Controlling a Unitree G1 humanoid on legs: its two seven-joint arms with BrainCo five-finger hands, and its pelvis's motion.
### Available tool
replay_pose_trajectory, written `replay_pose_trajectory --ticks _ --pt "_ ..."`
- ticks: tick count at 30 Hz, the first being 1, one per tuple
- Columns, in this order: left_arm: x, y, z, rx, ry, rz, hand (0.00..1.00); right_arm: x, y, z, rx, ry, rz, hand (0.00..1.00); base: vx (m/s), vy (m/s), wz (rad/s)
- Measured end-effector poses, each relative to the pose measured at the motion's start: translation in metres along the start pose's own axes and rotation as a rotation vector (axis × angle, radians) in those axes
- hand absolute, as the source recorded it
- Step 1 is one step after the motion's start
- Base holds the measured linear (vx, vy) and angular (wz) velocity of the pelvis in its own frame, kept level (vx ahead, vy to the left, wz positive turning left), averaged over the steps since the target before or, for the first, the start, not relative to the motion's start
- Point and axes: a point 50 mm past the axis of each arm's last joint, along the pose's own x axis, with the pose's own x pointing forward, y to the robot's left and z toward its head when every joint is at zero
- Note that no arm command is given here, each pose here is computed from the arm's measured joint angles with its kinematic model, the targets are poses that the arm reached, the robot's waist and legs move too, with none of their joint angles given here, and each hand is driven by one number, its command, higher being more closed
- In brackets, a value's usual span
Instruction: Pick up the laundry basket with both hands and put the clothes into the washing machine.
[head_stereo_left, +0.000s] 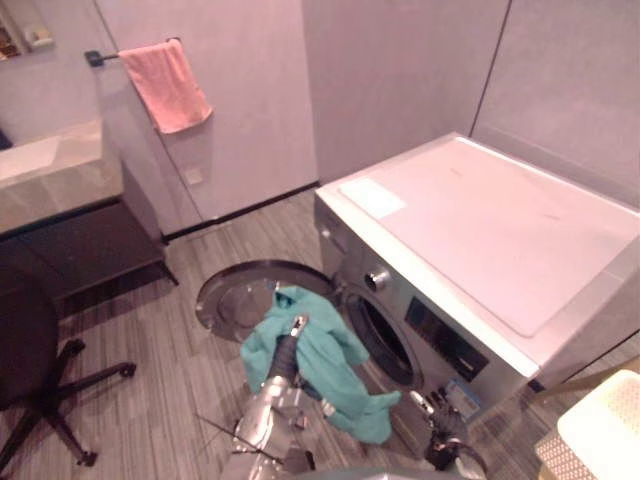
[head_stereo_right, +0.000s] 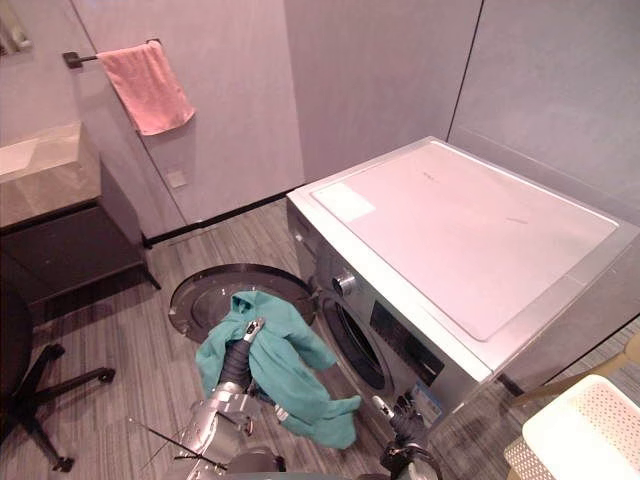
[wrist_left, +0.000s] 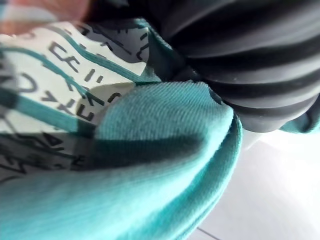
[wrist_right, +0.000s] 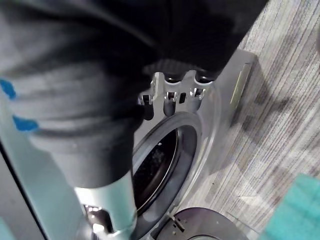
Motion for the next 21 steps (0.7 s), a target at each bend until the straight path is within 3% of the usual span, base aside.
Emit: replay_pose_trajectory --ticks 6,14,21 --pt "-0.002 0.0 -0.004 -0.014 0.014 0.011 1.0 0.005 0.001 0.006 -0.032 -0.012 0.002 0.0 0.29 0.252 -0.78" --pt "0.001 0.008 -0.01 0.047 0.063 -0.005 1.0 0.006 0.0 -0.004 0.029 0.024 -0.028 0.0 0.26 0.54 -0.47" --pt "0.006 -0.011 -0.007 0.059 0.044 -0.107 1.0 0.001 -0.004 0.003 0.063 -0.019 -0.04 0.0 0.02 0.416 -0.79"
